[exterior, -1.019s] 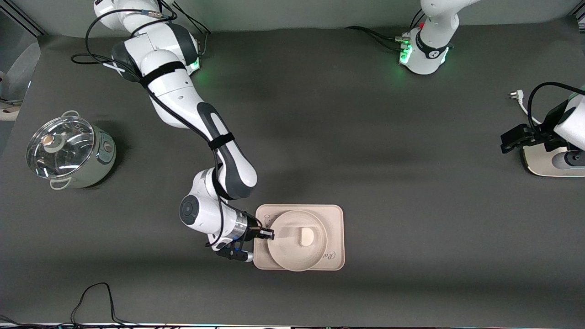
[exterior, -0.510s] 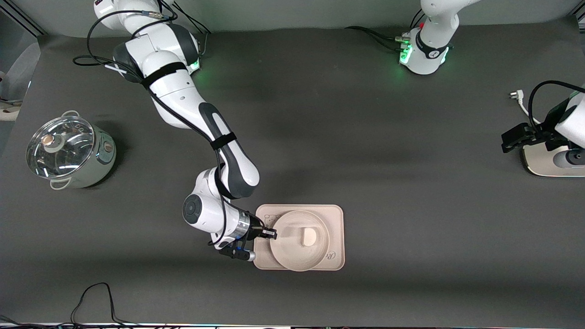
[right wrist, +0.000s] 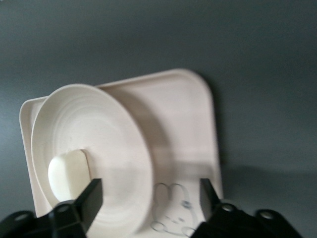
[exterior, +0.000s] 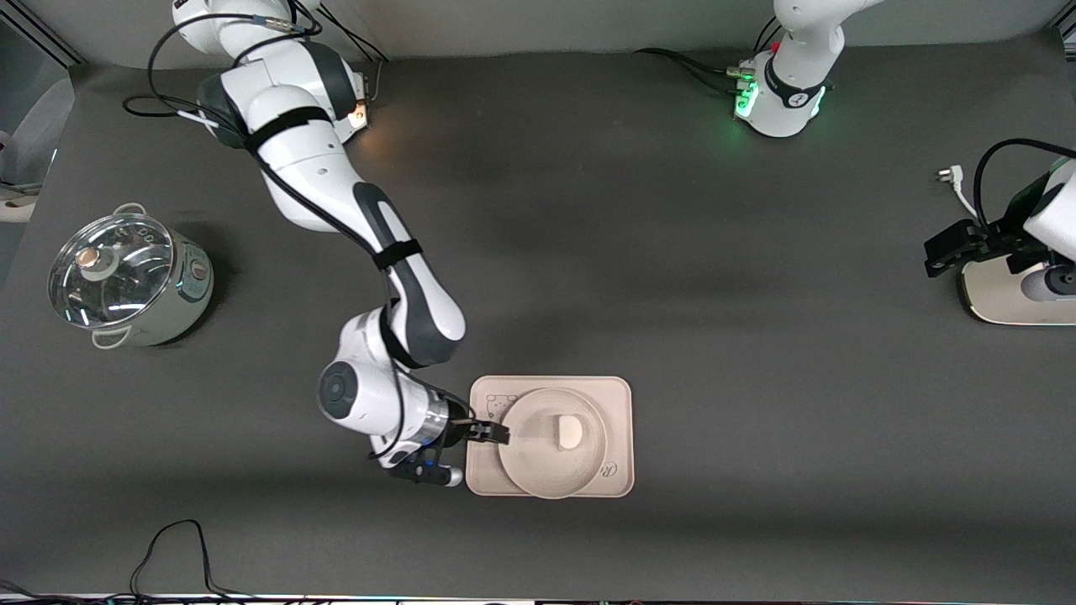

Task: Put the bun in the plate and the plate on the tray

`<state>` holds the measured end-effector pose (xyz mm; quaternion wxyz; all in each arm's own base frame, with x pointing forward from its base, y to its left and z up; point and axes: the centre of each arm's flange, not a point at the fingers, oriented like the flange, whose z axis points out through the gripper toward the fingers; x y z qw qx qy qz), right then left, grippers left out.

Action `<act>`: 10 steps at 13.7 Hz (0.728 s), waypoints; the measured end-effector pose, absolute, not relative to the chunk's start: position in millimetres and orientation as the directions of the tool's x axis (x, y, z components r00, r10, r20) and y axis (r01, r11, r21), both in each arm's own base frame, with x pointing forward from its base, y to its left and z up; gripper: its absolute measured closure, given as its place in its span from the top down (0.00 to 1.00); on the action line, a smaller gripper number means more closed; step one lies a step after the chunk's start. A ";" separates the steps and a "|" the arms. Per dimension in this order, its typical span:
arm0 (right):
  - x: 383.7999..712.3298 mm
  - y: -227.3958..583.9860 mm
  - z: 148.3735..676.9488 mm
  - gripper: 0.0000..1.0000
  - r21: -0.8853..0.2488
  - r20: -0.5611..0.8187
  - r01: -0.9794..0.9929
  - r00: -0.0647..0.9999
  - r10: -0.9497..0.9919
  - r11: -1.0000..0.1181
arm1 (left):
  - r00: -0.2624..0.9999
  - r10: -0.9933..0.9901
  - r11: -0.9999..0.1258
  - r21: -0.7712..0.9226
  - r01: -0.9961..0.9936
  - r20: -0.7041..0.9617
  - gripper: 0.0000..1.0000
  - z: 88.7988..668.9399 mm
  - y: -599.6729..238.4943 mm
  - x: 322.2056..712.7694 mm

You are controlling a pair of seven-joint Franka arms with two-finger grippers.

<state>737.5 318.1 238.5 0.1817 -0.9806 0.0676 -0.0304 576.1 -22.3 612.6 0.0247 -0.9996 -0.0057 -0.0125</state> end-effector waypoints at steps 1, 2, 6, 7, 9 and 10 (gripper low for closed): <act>741.8 305.8 263.7 1.00 -0.312 0.058 -0.089 0.992 -0.113 -0.946 | 0.999 0.009 -0.999 -0.053 0.011 0.032 1.00 616.8 -24.2 573.8; 742.9 296.3 291.0 1.00 -0.259 0.074 -0.057 0.994 -0.079 -0.964 | 0.999 0.008 -0.998 -0.056 0.011 0.039 1.00 620.3 -25.4 572.0; 728.0 251.1 400.5 1.00 -0.117 0.073 0.046 0.997 0.037 -0.992 | 0.998 0.009 -0.997 -0.071 0.013 0.059 1.00 631.2 -29.1 566.3; 722.2 224.6 424.3 1.00 -0.092 0.067 0.041 0.997 0.035 -0.995 | 0.998 0.008 -0.997 -0.073 0.013 0.063 1.00 633.4 -27.7 565.3; 700.1 165.4 464.2 1.00 -0.075 0.051 0.009 0.999 0.005 -0.997 | 0.997 -0.017 -0.997 -0.078 -0.011 0.075 1.00 641.2 -23.3 561.2; 683.8 143.9 478.9 1.00 -0.072 0.041 -0.002 0.999 -0.005 -0.997 | 0.996 -0.026 -0.997 -0.081 -0.020 0.080 1.00 645.5 -20.1 558.7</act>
